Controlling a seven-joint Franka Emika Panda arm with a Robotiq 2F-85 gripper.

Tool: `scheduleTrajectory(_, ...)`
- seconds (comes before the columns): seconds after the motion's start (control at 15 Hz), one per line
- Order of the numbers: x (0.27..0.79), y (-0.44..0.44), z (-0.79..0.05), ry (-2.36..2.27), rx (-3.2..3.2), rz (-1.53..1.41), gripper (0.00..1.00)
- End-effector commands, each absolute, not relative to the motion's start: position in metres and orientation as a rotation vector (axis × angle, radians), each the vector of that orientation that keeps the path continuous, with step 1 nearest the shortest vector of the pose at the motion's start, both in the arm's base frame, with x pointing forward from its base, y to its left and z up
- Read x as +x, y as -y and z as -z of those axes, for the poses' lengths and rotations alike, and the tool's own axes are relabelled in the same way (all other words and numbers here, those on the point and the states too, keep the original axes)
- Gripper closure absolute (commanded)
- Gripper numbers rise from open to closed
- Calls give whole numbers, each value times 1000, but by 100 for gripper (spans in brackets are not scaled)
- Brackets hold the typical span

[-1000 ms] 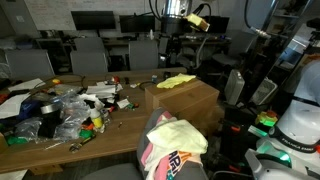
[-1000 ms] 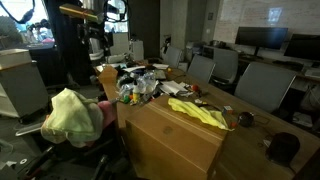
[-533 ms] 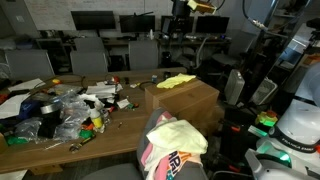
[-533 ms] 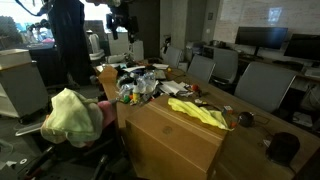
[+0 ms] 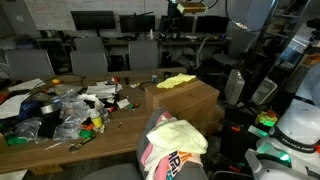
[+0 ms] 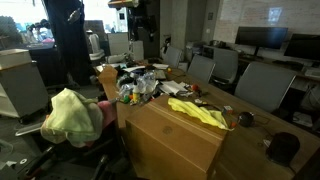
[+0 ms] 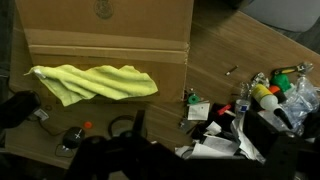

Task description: Remove all the clothes from the top of the box and hang them on the chair

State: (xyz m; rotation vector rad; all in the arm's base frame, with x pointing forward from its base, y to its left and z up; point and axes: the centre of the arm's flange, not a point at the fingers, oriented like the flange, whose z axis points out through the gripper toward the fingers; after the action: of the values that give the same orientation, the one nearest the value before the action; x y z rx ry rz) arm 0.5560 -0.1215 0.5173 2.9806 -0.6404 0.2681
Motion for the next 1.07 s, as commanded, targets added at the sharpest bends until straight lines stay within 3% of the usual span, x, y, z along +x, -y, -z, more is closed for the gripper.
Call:
scheduleTrajectory(0.0,611,145,-522,671,2947,-264,0)
scheduleTrajectory(0.47,665,199,-481,799,2969,-153,0)
scheduleTrajectory(1.0,665,227,-394,964,3012,142,0)
